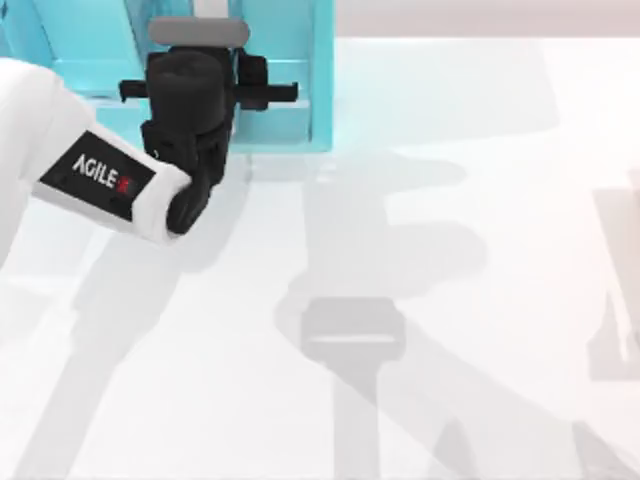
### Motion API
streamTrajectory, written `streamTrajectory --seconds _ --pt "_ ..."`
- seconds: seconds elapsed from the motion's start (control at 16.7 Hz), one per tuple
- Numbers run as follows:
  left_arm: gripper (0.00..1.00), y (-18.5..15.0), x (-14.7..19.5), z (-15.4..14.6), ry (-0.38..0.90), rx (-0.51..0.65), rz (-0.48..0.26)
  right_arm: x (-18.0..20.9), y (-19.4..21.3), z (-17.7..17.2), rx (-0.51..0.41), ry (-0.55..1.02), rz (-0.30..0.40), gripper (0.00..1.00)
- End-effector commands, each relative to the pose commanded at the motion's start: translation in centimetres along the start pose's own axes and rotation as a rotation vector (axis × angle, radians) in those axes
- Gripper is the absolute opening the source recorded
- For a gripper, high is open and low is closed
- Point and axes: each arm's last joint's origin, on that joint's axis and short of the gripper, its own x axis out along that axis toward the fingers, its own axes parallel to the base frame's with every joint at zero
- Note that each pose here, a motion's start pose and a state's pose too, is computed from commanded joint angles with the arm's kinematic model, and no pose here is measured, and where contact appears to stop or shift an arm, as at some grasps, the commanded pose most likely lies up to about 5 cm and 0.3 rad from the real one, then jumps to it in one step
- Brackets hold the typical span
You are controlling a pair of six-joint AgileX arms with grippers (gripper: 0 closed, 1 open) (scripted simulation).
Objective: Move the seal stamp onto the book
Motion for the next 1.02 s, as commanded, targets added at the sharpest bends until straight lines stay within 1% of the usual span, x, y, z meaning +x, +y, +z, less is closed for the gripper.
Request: streamTrajectory --seconds 0.12,0.24,0.42,0.54,0.66,0.78,0.9,1.02 --pt "0.00 -0.5 -2.0 2.8 0.004 0.005 0.006 0.0 0.0 0.0 0.000 0.000 0.000 1.00" --pt "0.00 -0.8 -4.9 6.4 -0.004 0.002 0.009 0.0 0.0 0.0 0.000 0.000 0.000 1.00" --pt "0.00 -0.8 -10.5 11.4 -0.028 -0.011 0.007 0.0 0.0 0.0 0.000 0.000 0.000 1.00" --pt "0.00 -0.4 -14.2 13.6 -0.038 -0.020 0.002 0.0 0.0 0.0 0.000 0.000 0.000 1.00" --pt "0.00 0.0 -17.2 14.6 -0.033 -0.020 -0.002 0.0 0.0 0.0 0.000 0.000 0.000 1.00" --pt "0.00 0.3 -19.3 14.9 -0.022 -0.015 -0.005 0.0 0.0 0.0 0.000 0.000 0.000 1.00" --pt "0.00 0.4 -20.3 14.9 -0.014 -0.011 -0.007 0.0 0.0 0.0 0.000 0.000 0.000 1.00" --pt "0.00 0.5 -20.4 14.9 -0.013 -0.011 -0.007 0.0 0.0 0.0 0.000 0.000 0.000 1.00"
